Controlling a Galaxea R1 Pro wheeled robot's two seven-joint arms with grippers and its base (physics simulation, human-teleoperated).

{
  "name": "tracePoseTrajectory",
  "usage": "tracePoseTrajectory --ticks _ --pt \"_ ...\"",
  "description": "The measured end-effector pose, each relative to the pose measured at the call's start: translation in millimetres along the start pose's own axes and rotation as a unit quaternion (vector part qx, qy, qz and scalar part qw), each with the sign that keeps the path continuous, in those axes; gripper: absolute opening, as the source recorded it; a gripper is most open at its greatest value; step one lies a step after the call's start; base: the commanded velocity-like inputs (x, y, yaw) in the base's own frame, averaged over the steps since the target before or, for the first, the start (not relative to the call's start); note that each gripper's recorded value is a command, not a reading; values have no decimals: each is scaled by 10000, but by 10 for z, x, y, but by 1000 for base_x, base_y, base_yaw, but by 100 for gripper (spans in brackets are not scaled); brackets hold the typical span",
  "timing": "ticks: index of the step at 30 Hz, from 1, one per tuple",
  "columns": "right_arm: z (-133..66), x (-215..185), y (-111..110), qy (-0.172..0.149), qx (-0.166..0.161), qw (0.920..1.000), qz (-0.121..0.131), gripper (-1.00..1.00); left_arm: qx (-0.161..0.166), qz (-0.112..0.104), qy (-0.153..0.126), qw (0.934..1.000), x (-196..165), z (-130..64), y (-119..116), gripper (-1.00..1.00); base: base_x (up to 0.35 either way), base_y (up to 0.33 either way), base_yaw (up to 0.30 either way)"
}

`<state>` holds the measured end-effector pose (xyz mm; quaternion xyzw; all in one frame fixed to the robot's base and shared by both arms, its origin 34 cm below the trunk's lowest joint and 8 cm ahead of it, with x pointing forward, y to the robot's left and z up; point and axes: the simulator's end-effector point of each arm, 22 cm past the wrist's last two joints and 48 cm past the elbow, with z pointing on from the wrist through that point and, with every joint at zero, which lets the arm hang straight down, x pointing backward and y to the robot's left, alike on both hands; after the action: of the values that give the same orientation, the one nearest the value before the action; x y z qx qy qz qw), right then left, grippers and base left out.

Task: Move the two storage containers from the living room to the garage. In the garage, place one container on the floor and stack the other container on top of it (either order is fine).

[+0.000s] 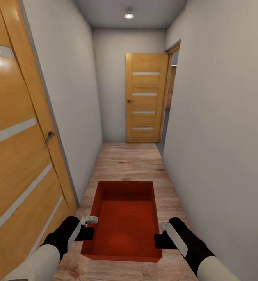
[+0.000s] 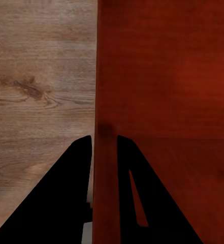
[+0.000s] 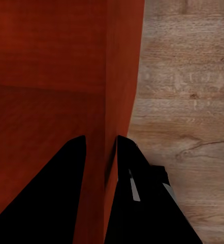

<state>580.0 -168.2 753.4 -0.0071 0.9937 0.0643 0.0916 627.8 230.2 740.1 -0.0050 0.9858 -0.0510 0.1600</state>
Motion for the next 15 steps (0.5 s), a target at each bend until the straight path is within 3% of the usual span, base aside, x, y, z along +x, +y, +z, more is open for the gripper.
tracePoseTrajectory --ticks 15 --pt "-1 -1 0 -2 0 10000 1 -100 -1 7 -2 10000 -3 -2 -1 -100 312 109 0"
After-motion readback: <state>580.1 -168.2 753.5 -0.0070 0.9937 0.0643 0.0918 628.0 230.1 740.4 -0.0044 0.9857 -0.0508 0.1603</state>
